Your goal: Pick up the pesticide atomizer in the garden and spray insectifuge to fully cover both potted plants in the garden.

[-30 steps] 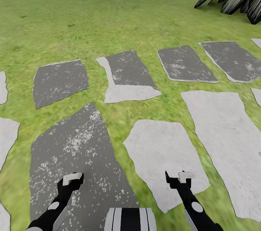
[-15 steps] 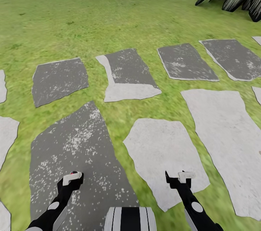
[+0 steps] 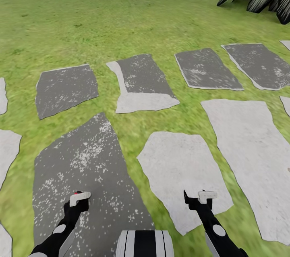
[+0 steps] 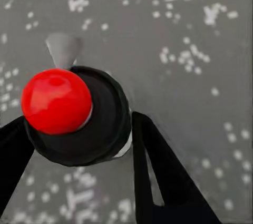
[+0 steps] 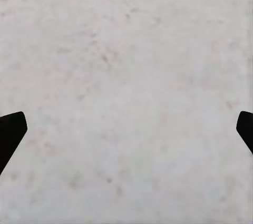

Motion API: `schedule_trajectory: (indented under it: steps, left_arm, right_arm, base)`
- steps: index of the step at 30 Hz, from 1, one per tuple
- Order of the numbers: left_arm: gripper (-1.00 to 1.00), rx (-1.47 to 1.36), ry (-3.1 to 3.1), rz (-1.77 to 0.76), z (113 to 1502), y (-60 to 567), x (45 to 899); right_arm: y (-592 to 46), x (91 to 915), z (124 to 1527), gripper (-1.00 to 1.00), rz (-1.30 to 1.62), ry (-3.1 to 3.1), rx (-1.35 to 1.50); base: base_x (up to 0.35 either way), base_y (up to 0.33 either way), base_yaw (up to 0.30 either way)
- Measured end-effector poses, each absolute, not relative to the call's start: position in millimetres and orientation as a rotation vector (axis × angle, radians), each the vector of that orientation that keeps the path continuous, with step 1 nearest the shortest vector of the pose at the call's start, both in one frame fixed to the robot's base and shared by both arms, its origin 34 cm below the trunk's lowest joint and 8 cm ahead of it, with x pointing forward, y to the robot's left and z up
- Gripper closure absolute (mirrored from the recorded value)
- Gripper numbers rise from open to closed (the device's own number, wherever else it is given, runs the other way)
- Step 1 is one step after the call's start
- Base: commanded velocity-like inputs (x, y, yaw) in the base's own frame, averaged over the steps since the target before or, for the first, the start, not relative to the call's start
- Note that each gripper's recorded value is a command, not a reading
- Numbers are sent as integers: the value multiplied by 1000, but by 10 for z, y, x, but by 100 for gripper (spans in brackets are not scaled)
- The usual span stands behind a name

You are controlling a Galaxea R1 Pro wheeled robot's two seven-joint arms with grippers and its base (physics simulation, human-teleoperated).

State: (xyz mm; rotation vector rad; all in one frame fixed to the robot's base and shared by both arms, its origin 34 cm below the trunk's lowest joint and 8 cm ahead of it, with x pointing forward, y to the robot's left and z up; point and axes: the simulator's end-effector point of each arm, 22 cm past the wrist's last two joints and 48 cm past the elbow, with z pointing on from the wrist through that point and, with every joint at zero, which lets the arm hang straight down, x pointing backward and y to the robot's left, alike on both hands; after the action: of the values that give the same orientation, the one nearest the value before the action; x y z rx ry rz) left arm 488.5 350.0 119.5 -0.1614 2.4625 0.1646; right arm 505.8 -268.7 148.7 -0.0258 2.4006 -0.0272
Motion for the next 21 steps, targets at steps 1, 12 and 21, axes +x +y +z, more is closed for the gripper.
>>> schedule_trajectory:
  steps: [1, 12, 21]
  left_arm:
    - [100, -161, 2461, 165, 1198, 3502, 4889]
    - [100, -154, 2455, 164, 1212, 3508, 4915]
    - [100, -151, 2428, 160, 1317, 3506, 5023]
  right_arm:
    - [-2686, 5058, 1487, -100, -27, 2401, -26]
    - [-2685, 5052, 1483, -100, -27, 2402, -26]
    - [-2687, 5124, 1575, -100, -27, 2382, -25]
  base:
    - [0, 0, 0]
    - [0, 0, 0]
    - [0, 0, 0]
